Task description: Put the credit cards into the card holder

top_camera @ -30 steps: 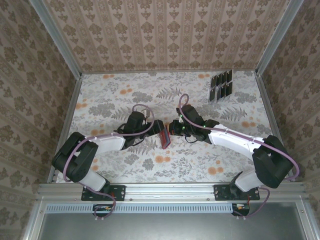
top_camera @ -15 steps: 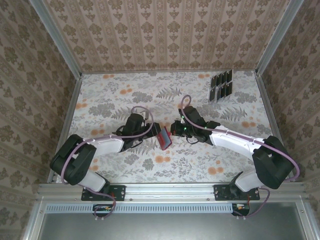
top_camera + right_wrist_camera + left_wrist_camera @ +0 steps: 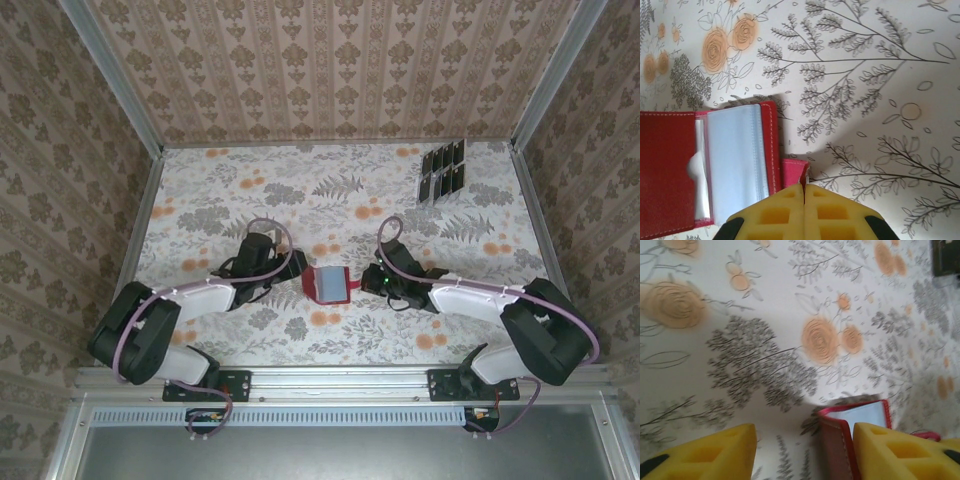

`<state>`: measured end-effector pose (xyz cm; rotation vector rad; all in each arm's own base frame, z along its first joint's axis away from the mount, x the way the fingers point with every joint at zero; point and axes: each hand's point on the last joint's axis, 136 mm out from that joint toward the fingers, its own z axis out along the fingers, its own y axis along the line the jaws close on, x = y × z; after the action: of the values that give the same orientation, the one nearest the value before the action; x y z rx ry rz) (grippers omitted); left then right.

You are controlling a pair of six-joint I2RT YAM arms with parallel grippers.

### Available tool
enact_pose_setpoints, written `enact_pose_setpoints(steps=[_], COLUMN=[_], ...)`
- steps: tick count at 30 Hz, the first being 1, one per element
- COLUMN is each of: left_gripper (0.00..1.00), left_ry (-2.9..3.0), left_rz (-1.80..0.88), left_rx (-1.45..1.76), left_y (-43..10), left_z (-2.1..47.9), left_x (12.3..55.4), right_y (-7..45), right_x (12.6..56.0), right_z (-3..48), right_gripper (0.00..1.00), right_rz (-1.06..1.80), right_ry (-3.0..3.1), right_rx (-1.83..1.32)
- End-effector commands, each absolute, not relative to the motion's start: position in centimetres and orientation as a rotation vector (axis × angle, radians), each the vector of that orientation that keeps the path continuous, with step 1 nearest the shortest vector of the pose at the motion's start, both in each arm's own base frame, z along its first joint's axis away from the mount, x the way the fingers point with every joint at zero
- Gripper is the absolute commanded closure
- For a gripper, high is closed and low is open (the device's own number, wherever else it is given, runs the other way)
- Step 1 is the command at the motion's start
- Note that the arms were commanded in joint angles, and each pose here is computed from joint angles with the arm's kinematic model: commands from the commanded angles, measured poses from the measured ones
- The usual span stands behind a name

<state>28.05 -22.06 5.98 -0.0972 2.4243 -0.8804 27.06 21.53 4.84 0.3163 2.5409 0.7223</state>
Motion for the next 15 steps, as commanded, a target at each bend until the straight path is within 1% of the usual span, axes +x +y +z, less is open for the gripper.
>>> enact_pose_setpoints(steps=[1,7,10,15], left_gripper=[0.38,0.36,0.36,0.36], left_ry=[2.479,2.537,2.587,2.645], left_rz=[-0.79,-0.699,-0.605,-0.425], left_rx=[-0.09,-0.068,-0.049,0.012], left_y=[-20.2,-19.0,-18.1,-16.6], left_z=[4.6,3.8,3.2,3.0], left_x=[27.0,26.3,26.1,26.3], right_y=[21.1,20.9,20.7,20.0], right_x=[28.0,27.7,27.7,27.4], right_z=[5.6,4.9,4.7,3.1], right_gripper=[1.0,1.0,1.0,0.92], right_rz=[0.752,0.742,0.722,0.65], right_ry=[2.458,2.471,2.477,2.517], right_rx=[0.393,0.406,0.407,0.417])
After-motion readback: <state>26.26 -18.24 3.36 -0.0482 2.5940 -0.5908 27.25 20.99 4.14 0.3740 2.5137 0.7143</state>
